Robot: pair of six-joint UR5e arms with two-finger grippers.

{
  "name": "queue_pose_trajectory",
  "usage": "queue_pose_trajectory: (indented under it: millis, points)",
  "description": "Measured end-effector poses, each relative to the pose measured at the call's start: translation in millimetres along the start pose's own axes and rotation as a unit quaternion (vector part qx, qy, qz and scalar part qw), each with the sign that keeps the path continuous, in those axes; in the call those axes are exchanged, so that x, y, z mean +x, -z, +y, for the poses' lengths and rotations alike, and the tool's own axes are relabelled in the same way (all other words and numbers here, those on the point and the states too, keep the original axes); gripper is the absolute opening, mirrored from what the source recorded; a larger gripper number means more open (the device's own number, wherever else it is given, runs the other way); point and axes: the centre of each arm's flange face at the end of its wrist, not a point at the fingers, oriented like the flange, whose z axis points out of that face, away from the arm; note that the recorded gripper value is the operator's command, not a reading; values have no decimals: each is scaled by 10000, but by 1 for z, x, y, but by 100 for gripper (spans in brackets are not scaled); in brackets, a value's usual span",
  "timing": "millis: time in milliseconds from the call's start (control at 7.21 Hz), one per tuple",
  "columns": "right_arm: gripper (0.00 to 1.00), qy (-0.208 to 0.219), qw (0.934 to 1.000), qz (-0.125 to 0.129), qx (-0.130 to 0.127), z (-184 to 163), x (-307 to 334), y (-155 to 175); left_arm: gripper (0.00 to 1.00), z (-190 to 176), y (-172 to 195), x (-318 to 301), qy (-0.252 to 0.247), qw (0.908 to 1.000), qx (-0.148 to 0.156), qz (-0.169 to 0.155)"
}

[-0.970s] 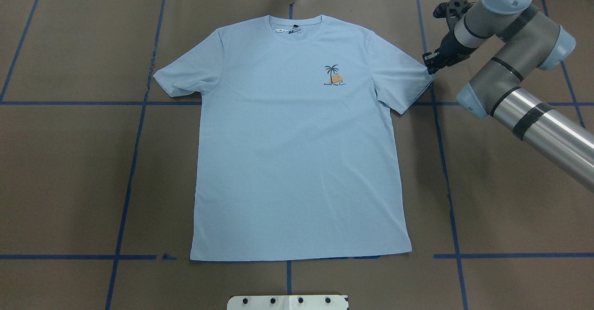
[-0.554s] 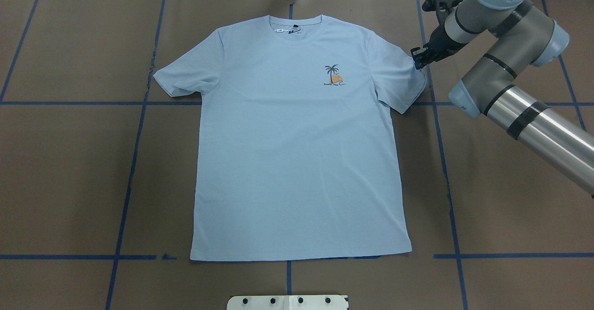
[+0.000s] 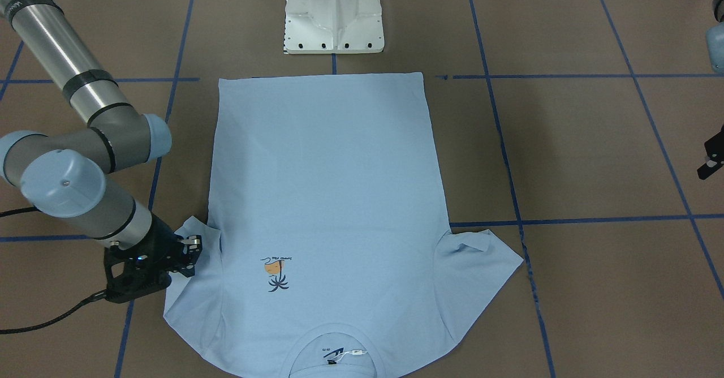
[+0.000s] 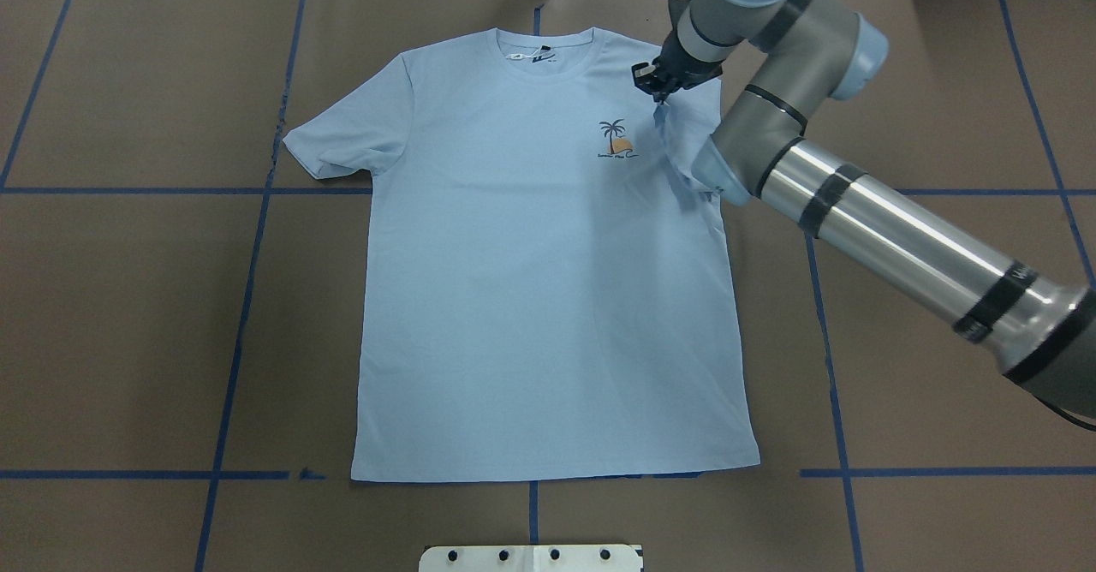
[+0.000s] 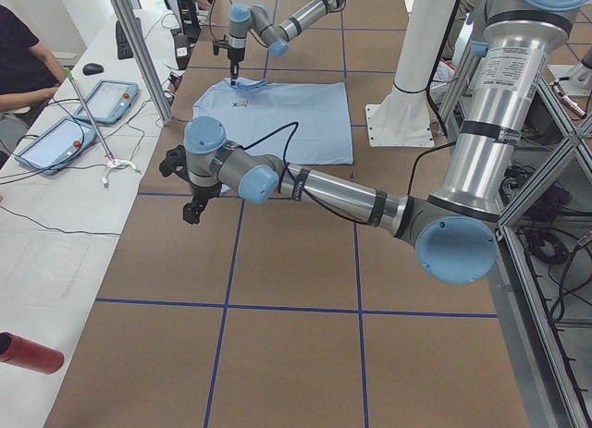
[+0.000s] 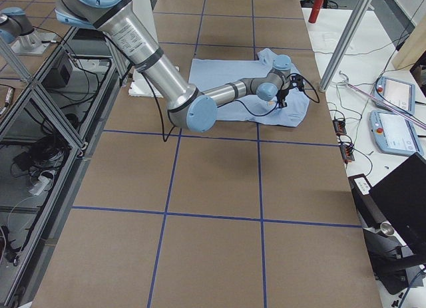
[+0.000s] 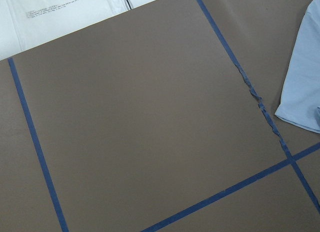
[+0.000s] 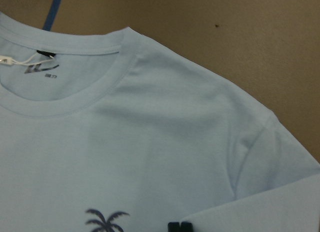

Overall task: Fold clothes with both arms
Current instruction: 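Grasp the sleeve with the right gripper and fold it inward over the chest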

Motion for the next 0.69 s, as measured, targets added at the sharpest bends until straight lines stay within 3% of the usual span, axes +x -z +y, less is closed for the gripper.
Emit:
queue_pose_trajectory:
  millis: [139,277,693]
  points:
    - [71,44,9999,136,90,-11,-35,-8,100,0,0,-2,20,10000,-2,-7]
    - [100,92,9995,241,167,-12,-53,-14,100,0,0,-3,36,10000,0,-9]
    - [100,122,9986,408,318,-7,-65,-23,100,-12,0,1,242,9997,66,6]
